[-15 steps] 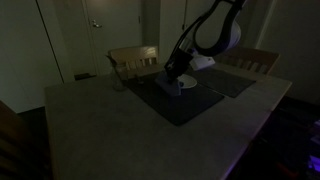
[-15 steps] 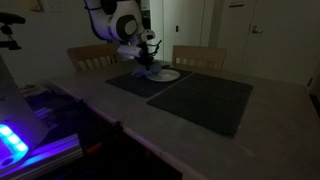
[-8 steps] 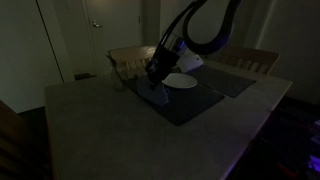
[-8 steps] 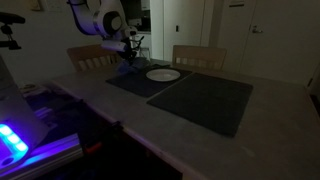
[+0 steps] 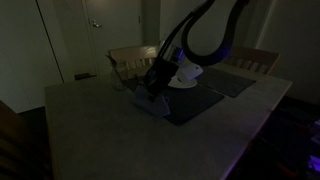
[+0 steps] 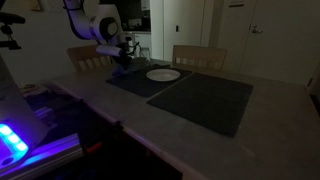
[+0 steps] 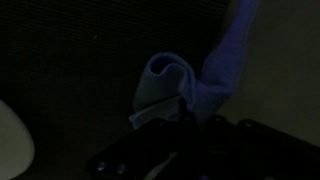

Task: Use the towel to wipe the plate

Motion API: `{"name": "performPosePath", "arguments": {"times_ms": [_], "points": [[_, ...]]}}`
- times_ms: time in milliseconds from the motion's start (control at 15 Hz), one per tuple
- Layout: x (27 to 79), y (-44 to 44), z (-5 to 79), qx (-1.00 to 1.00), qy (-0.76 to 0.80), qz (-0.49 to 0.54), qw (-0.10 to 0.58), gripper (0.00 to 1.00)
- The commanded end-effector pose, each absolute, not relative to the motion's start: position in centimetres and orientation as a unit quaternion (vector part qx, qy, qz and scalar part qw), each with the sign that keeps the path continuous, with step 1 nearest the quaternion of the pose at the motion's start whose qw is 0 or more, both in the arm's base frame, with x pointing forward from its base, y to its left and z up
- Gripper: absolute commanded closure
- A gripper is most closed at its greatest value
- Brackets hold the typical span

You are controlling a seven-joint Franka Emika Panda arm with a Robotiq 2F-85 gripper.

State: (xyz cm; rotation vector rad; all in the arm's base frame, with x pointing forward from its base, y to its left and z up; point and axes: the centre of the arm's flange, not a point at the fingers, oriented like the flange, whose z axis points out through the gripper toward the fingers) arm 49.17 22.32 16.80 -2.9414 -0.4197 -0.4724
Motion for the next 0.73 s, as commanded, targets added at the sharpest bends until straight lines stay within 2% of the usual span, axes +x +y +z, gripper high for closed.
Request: {"name": "performPosePath", "arguments": {"times_ms": [0, 133, 200, 267, 333, 667], "points": [[49.4, 22.6, 15.6, -0.978, -0.141, -0.140, 0.057, 0.98], [49.9, 22.7, 16.5, -0.977, -0.156, -0.135, 0.061, 0.97], [50.4, 22.8, 17.6, -0.975, -0.168, -0.132, 0.062, 0.66], [51.2, 23.0, 18.6, -0.974, -0.177, -0.128, 0.066, 0.65], [52.0, 23.2, 20.0, -0.973, -0.186, -0.120, 0.066, 0.59], [54.8, 24.3, 25.7, -0.969, -0.223, -0.086, 0.065, 0.23]]}}
